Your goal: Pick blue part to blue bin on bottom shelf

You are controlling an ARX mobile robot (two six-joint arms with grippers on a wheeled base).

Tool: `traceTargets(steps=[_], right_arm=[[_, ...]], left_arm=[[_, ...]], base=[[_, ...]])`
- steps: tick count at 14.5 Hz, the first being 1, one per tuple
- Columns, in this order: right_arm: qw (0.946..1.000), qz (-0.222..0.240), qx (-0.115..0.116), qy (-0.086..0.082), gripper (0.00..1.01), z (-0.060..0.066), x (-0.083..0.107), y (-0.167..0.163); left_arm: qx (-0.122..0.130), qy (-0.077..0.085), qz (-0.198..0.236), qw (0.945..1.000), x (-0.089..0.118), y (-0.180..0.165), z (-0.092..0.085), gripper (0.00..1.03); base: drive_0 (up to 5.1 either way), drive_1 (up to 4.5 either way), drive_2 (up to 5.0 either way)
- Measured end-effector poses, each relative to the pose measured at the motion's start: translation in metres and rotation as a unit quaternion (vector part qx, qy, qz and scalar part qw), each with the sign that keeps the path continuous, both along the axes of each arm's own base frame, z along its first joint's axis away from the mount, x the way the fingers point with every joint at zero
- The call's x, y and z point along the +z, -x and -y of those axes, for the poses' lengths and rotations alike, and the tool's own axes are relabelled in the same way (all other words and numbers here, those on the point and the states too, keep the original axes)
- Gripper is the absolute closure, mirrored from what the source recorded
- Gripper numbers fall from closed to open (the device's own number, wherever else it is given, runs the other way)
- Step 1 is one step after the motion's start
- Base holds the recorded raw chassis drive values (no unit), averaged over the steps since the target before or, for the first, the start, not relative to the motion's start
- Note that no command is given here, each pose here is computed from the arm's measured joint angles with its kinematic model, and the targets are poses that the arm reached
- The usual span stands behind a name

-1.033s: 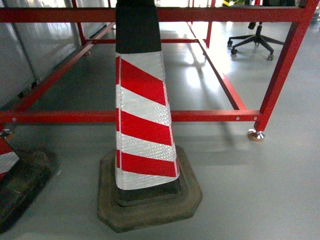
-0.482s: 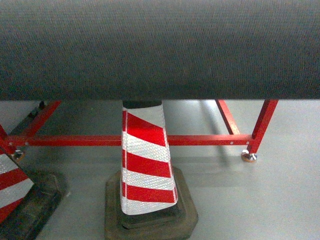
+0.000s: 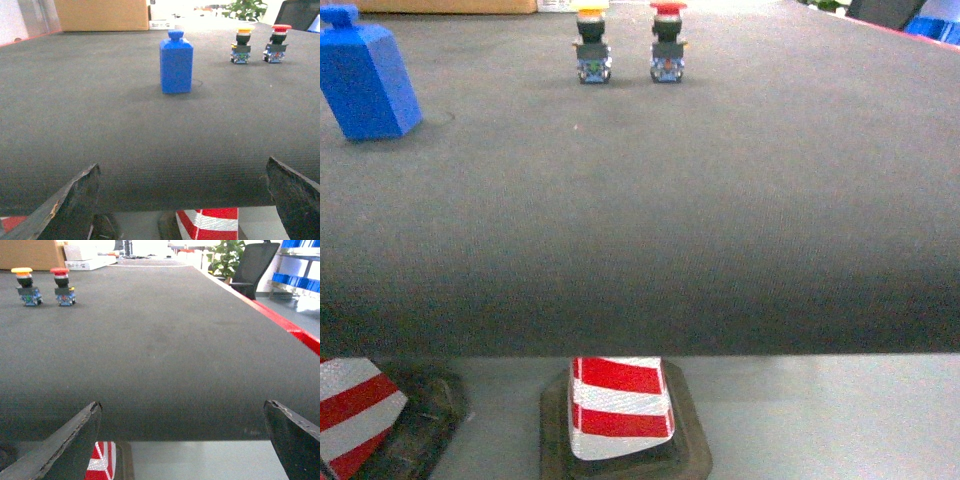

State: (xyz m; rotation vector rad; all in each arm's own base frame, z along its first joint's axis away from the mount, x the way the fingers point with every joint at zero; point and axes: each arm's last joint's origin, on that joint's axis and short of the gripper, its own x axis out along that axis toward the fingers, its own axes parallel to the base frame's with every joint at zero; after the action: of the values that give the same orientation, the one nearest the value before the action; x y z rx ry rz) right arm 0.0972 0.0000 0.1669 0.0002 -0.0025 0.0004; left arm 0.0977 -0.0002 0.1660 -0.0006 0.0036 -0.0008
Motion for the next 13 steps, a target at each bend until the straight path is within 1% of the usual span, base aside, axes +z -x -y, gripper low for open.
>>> traceTargets(steps=[13], right_arm=[[1.0000,0.000,0.000,0.000,0.03,0.0000,0.0000,0.0000]], left_arm=[[-0.001,0.000,-0.001,1.0000,-0.0001,0.0000,0.0000,0.05]], base=[[0.0,0.00,0.0]])
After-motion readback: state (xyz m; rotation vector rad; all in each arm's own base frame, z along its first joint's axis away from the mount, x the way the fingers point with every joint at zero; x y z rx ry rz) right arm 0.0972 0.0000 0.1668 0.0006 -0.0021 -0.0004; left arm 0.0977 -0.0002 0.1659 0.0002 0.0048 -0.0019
